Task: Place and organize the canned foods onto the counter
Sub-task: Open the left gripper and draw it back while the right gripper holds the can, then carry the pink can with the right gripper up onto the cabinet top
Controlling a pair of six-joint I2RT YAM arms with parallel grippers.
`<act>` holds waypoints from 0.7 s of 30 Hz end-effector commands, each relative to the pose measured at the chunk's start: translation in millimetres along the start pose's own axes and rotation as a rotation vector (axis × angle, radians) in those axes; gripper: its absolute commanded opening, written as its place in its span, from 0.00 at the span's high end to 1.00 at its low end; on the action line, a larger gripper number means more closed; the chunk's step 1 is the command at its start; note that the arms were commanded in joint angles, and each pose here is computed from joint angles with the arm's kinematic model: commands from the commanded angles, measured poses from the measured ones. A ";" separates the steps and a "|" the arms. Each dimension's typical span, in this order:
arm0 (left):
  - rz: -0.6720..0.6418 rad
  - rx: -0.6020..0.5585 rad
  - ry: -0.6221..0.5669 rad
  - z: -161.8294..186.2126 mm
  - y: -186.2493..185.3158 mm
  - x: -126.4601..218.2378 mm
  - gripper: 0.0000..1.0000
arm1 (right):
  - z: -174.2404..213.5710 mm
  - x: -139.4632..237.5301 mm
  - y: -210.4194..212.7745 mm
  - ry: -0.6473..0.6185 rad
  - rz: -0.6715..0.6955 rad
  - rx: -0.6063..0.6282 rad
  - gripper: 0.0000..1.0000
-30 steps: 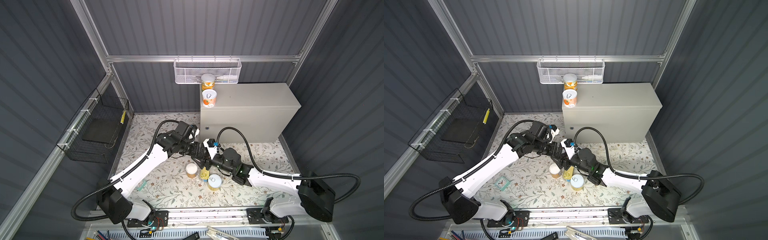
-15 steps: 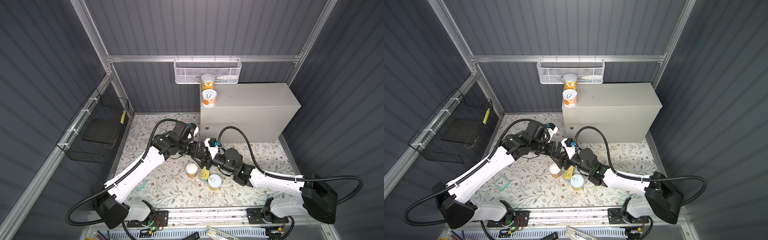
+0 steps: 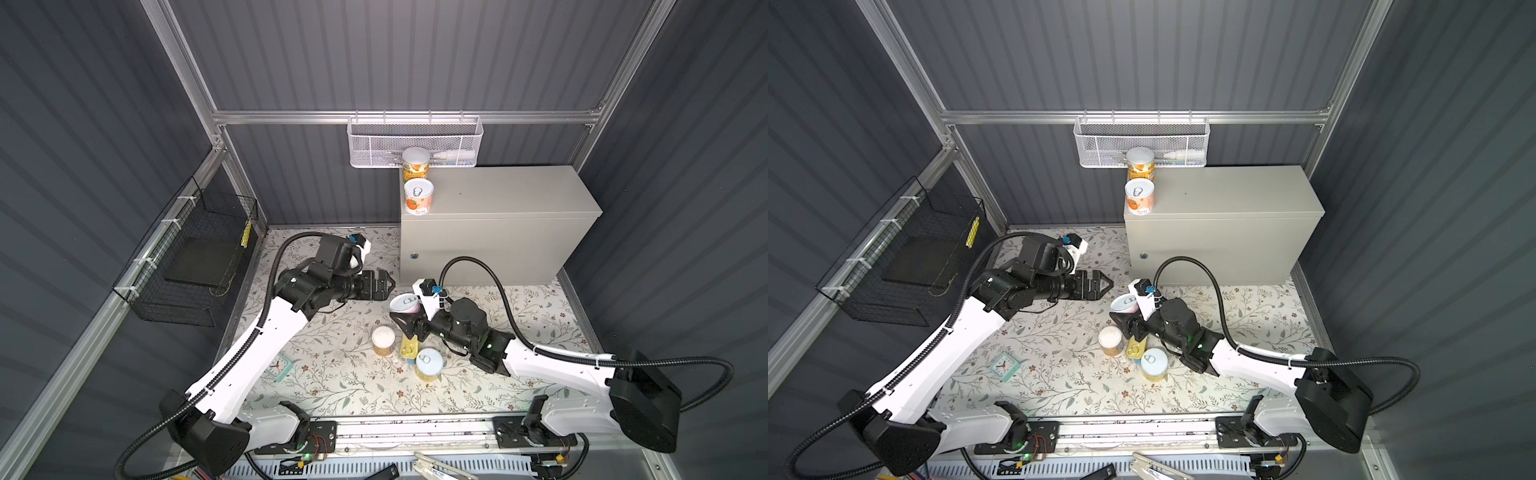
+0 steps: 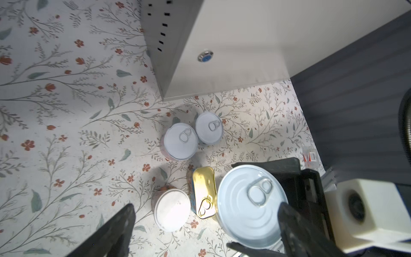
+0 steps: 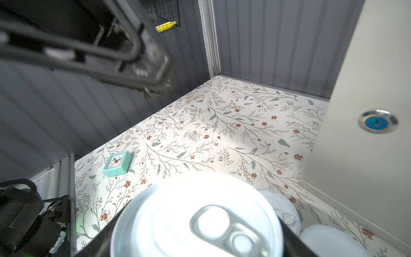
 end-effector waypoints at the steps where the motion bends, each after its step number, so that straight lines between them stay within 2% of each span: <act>1: 0.004 0.001 -0.009 5.5 3.6 5.6 0.00 | -25.5 11.6 6.1 -0.096 0.012 0.022 0.36; 7: -0.033 -0.020 -0.047 17.0 11.5 11.5 0.00 | -47.9 34.9 7.3 -0.099 0.110 0.070 0.36; 15: -0.098 -0.058 -0.053 34.2 23.6 8.5 0.00 | -108.0 82.2 14.5 -0.198 0.202 0.121 0.36; 21: -0.160 -0.083 -0.093 43.2 32.2 4.6 0.00 | -156.5 108.2 22.2 -0.275 0.215 0.176 0.35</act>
Point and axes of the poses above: each gripper's point midway between its finger pads, its own x axis back along the fingers, its own y axis along the line the jaws close on, z = x × y, the point moved 10 cm from there along x, back along the fingers, and after that the axes turned 9 degrees about -x, right-handed, at the moved point
